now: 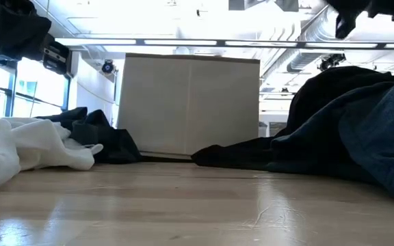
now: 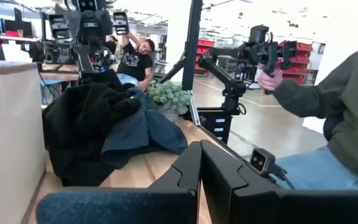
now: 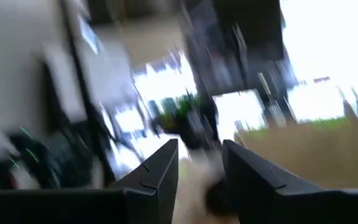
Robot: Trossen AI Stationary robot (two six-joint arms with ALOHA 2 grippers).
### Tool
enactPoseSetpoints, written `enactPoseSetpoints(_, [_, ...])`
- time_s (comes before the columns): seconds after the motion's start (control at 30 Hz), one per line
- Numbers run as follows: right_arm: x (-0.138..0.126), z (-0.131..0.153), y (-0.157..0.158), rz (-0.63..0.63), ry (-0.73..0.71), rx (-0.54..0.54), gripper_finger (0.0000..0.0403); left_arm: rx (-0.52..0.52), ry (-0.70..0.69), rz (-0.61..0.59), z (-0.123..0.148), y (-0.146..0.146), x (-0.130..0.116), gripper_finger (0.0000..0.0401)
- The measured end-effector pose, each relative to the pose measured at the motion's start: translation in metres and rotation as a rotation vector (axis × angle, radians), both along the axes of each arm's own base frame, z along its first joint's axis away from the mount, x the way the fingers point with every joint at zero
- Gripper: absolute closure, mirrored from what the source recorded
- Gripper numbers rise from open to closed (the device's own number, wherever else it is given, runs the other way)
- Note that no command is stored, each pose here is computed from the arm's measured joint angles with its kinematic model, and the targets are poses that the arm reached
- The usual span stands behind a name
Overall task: Sort clothes
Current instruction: Put the black shirt into the laundry organizer
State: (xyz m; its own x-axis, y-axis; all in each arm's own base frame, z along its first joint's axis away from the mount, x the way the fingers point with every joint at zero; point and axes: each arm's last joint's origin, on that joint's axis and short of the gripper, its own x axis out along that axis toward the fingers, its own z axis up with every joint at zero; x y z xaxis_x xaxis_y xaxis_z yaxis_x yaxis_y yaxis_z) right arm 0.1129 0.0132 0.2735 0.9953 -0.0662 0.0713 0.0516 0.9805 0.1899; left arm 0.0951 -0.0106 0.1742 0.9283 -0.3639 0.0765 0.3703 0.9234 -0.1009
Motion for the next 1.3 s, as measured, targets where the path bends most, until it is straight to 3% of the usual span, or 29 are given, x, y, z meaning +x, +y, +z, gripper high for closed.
enactPoseSetpoints(0.17, [-0.001, 0.037, -0.002, -0.080, 0.362, 0.059, 0.0281, -0.022, 0.010, -0.002, 0.000, 0.000, 0.000, 0.0394])
enactPoseSetpoints(0.3, [0.014, 0.051, 0.004, 0.022, 0.585, 0.067, 0.0281, -0.022, 0.010, -0.002, 0.000, 0.000, 0.000, 0.0394])
enactPoseSetpoints(0.4, [0.032, 0.045, 0.009, 0.056, 0.703, 0.073, 0.0281, -0.021, 0.009, -0.002, 0.000, 0.000, 0.000, 0.0394])
enactPoseSetpoints(0.5, [0.051, 0.036, 0.013, 0.018, 0.755, 0.208, 0.0281, -0.022, 0.010, -0.002, 0.000, 0.000, 0.000, 0.0394])
enactPoseSetpoints(0.57, [0.062, 0.029, 0.016, 0.058, 0.809, 0.262, 0.0281, -0.021, 0.009, -0.002, 0.000, 0.000, 0.000, 0.0394])
enactPoseSetpoints(0.77, [0.084, 0.009, 0.025, 0.197, 0.975, 0.306, 0.0281, -0.007, 0.007, 0.000, 0.000, 0.000, 0.000, 0.0394])
enactPoseSetpoints(0.97, [0.087, 0.020, 0.031, 0.245, 0.996, 0.273, 0.0281, 0.048, -0.015, 0.036, 0.000, 0.001, 0.000, 0.0394])
enactPoseSetpoints(1.2, [0.080, 0.026, 0.022, 0.064, 1.058, 0.242, 0.0278, 0.043, -0.013, 0.138, 0.000, 0.004, 0.001, 0.0394])
enactPoseSetpoints(1.3, [0.076, 0.018, 0.015, -0.047, 1.114, 0.235, 0.0256, 0.042, -0.012, 0.160, 0.000, 0.004, 0.001, 0.0394])
